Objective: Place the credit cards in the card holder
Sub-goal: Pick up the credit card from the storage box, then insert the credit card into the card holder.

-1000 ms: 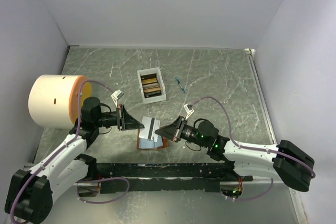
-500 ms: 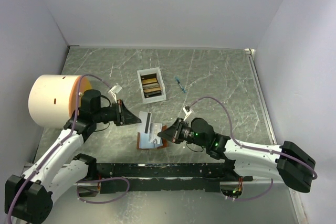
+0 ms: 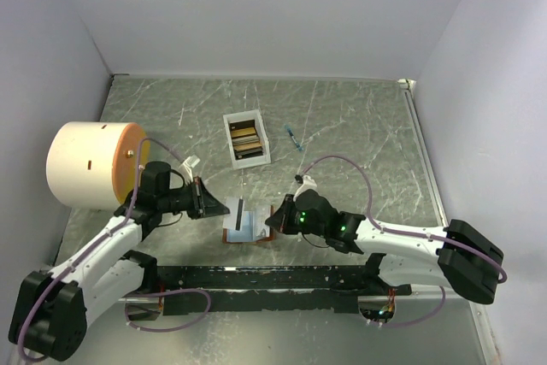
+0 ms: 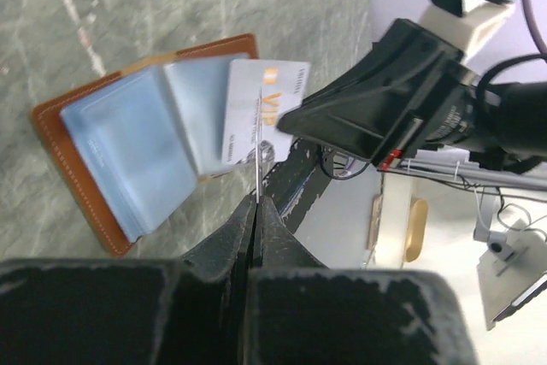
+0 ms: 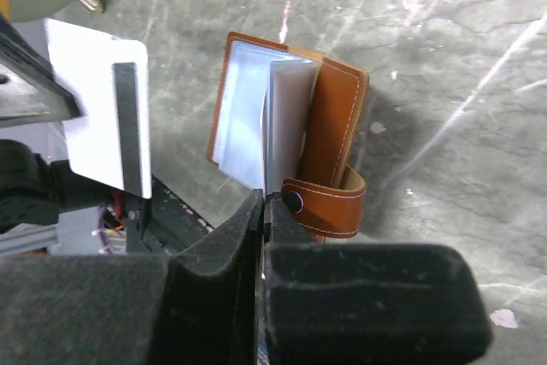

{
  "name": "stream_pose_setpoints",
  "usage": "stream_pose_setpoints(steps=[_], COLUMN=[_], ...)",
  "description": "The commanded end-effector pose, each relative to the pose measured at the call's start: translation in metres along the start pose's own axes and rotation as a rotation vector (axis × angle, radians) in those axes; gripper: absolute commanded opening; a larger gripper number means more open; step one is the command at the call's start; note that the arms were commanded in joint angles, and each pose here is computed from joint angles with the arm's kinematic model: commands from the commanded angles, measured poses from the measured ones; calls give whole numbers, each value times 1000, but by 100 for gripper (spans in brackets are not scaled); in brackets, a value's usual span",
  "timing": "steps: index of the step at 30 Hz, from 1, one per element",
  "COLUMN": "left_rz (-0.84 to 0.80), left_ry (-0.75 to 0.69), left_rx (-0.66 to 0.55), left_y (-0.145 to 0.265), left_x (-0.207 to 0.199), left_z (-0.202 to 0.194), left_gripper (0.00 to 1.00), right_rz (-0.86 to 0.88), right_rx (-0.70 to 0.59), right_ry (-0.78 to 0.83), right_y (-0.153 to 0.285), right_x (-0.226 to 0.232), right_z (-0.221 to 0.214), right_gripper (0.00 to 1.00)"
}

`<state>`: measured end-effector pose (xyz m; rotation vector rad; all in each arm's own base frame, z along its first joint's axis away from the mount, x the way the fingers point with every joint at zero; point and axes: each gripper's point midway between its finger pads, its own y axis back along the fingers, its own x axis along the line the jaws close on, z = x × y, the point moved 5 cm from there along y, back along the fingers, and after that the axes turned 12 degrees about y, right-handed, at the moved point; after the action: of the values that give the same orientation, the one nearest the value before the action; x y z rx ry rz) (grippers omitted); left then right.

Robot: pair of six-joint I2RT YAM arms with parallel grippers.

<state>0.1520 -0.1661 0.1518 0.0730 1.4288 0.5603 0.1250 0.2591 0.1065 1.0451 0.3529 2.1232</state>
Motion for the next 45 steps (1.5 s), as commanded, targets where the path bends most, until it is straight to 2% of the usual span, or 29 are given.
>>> stream_pose_setpoints(steps=[1,10,15,20,25,33,39,45], left_rz=[-20,34,27,86,176,220,238,199], left_ry=[51,86,101,82,84,93,88,141], left_rx=[-40,-35,-10,-16,-11,-21,-24,-61], left_y=[-11,-35,-51,-61,-65,-65,-65,-66], left_x=[11,27,25,33,51,64,66,57], left_z=[5,3,-4,-6,-8,-12,-12,-14], left_gripper=[7,7,7,7,7,7,7,7], right_rz=[-97,-158,-145,-142,-157,-152,-169,-192], right_rx=[-22,-31,-32,-54,-58,-95,-80,-53], right_ry=[37,36,31,39,41,34,52,34], right_y=[0,0,0,2,0,-1,-4,-3], right_x=[-16,-32,-30,-25,-26,-27,-34,-47], right_z=[2,-5,-5,4,9,21,25,9], right_gripper=[0,0,0,0,0,0,0,0])
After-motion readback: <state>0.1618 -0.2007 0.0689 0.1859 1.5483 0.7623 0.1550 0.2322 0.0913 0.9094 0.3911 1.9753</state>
